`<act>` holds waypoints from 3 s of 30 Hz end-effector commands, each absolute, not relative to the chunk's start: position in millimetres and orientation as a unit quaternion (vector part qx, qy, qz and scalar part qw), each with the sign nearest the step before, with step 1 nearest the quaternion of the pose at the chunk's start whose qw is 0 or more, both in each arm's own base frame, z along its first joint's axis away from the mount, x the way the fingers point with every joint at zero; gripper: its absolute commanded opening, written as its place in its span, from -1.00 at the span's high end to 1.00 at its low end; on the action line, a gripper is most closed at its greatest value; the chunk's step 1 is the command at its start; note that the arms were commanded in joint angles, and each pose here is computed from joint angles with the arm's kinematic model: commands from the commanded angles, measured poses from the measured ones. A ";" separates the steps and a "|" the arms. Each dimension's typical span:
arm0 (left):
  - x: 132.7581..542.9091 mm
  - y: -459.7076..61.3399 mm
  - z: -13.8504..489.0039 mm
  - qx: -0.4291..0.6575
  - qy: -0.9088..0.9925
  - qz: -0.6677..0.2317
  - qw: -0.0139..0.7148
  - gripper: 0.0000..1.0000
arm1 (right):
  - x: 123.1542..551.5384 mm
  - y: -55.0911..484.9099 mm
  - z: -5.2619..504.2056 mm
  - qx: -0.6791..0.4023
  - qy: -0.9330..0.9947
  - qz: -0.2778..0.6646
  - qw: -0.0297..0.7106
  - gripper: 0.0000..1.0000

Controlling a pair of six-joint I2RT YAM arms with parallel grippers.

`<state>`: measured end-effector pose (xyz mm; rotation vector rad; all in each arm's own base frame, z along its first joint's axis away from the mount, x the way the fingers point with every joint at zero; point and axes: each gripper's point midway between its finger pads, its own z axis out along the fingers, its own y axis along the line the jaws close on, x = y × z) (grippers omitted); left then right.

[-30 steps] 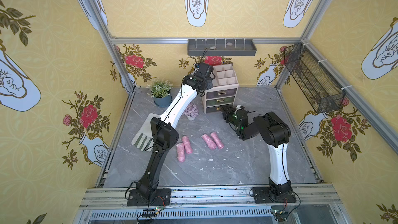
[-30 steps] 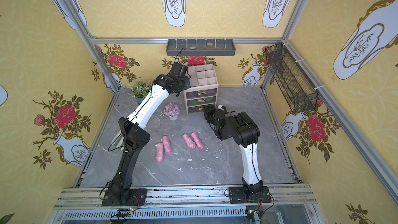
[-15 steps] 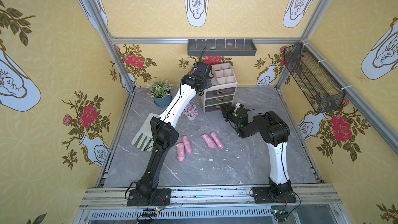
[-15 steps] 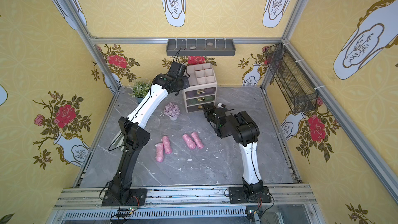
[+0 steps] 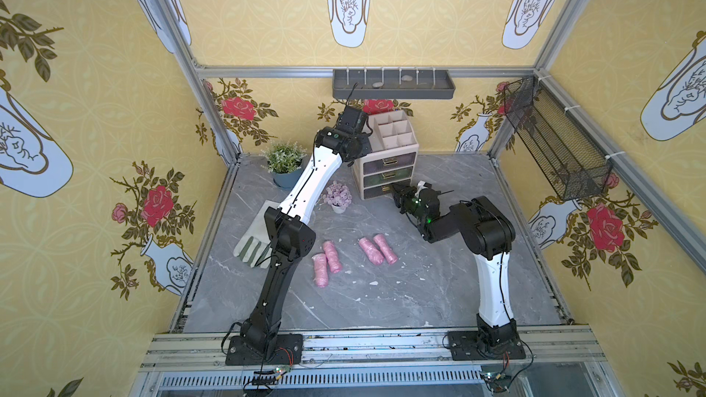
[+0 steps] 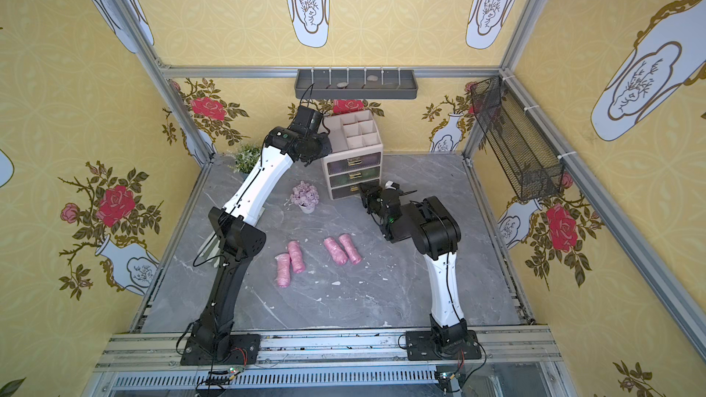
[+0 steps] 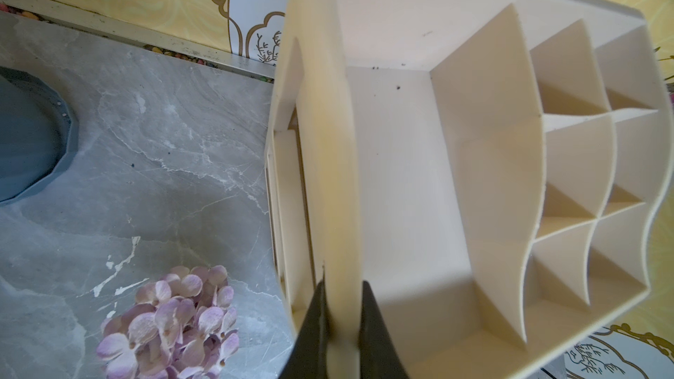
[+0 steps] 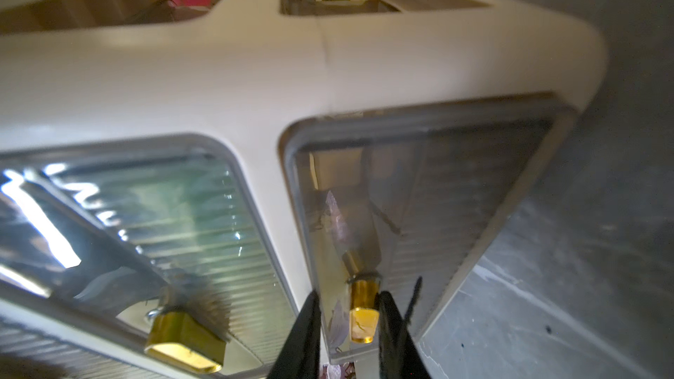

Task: Sort the rolls of trash bags by color and place them into the drawer
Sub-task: Open the drawer in the storage box.

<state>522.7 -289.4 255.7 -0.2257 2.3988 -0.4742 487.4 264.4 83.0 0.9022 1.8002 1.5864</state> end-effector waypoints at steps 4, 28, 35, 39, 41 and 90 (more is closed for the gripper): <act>503.3 -299.3 233.6 -0.054 0.940 -0.192 0.277 0.90 | 493.9 258.6 84.0 0.351 0.674 0.578 0.298 1.00; 512.2 -294.2 227.1 -0.090 0.937 -0.194 0.278 0.89 | 466.5 261.1 97.1 0.318 0.679 0.585 0.308 0.33; 511.2 -294.7 226.8 -0.088 0.937 -0.194 0.276 0.89 | 474.9 267.3 93.9 0.322 0.675 0.590 0.304 0.41; 511.4 -294.1 226.7 -0.088 0.937 -0.193 0.276 0.89 | 478.8 270.1 91.3 0.327 0.676 0.588 0.301 0.48; 511.6 -294.3 225.9 -0.088 0.938 -0.193 0.275 0.89 | 479.4 270.7 89.5 0.329 0.677 0.586 0.300 0.50; 510.4 -295.6 221.8 -0.086 0.939 -0.198 0.266 0.94 | 496.5 265.1 87.9 0.343 0.658 0.597 0.306 0.96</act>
